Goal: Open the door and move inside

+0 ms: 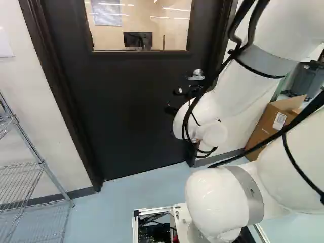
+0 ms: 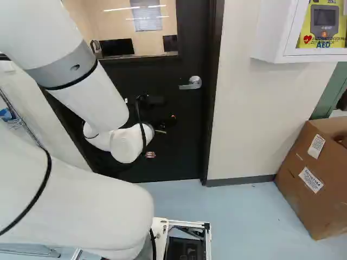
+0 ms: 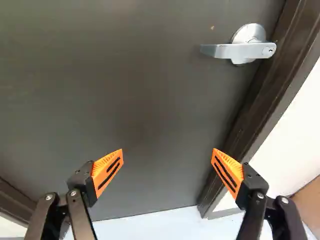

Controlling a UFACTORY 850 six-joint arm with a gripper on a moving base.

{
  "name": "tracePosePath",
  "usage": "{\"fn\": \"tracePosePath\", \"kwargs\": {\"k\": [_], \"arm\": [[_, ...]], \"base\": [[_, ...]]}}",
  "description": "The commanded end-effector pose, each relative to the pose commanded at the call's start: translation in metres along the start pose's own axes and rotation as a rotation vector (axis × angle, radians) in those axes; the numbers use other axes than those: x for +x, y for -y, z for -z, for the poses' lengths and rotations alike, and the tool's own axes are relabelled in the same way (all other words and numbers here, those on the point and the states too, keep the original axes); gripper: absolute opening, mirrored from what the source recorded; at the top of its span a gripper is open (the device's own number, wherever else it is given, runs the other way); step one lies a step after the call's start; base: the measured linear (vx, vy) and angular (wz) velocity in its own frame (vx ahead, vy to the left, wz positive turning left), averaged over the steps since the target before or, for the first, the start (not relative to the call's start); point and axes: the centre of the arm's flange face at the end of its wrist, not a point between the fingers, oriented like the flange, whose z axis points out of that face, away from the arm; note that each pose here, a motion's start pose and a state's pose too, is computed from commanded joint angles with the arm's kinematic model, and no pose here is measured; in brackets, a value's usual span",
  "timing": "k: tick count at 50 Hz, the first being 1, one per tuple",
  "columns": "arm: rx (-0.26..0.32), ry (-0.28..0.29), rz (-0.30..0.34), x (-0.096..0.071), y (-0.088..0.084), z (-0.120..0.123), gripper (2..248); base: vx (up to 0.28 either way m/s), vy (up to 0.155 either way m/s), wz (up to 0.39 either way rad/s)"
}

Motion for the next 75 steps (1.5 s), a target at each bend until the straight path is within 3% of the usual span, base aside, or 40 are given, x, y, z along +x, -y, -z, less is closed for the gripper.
{"fn": "tracePosePath", "kwargs": {"k": [75], "arm": [[-0.043,-0.174,-0.008,0.095,-0.015,-0.046,247]], "base": [[0.0,0.0,0.0]]}}
